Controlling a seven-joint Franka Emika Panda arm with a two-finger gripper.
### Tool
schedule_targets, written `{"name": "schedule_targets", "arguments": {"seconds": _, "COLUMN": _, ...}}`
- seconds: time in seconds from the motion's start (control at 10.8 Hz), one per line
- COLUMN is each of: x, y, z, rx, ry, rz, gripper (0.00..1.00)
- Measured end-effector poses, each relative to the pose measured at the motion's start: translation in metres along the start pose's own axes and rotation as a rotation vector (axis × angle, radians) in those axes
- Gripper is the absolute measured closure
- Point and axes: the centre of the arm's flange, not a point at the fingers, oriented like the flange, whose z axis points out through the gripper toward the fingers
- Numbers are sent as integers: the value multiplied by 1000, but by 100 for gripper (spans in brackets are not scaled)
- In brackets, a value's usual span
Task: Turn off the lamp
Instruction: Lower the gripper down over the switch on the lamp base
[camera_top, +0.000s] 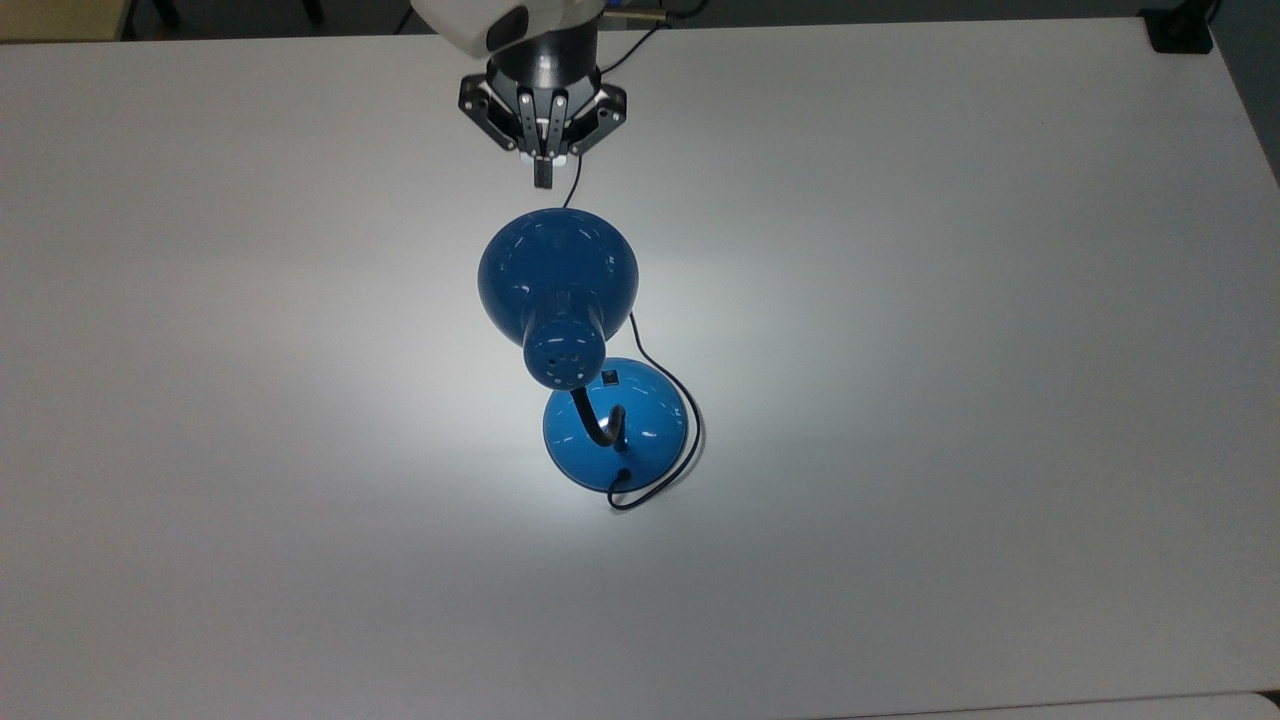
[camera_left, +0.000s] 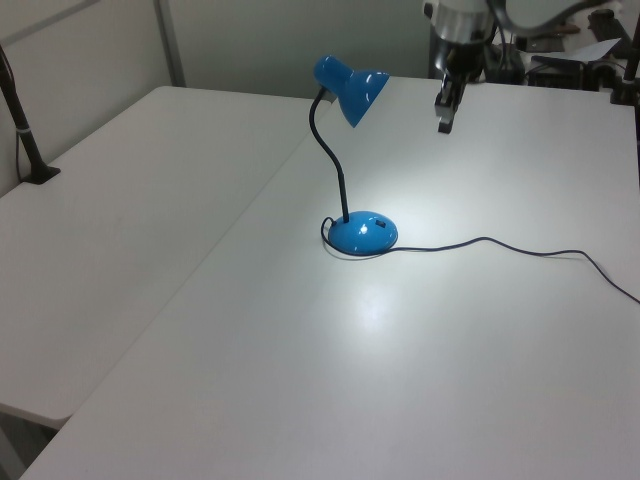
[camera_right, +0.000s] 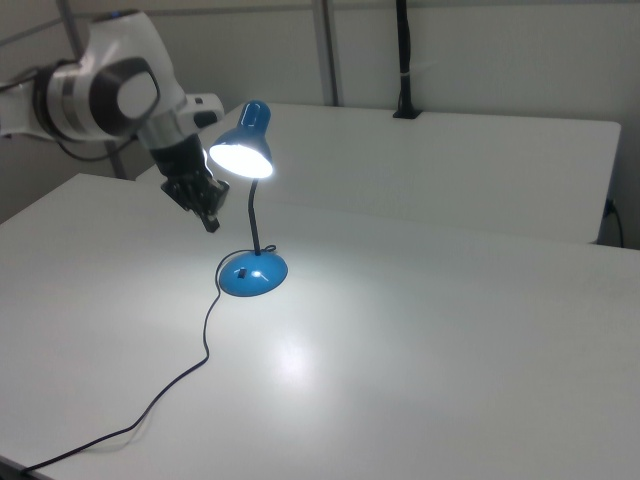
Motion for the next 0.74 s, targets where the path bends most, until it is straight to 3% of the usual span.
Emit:
{"name": "schedule_targets", "arguments": {"seconds": 0.28, "x": 4, "y": -3, "z": 57, "rx": 18, "ry": 70, "rz": -4, "gripper": 99}}
{"name": "schedule_targets", "arguments": {"seconds": 0.74, "x": 8, "y": -16, "z": 110, "rx": 52, "ry": 206, "rz": -20, "gripper": 99}}
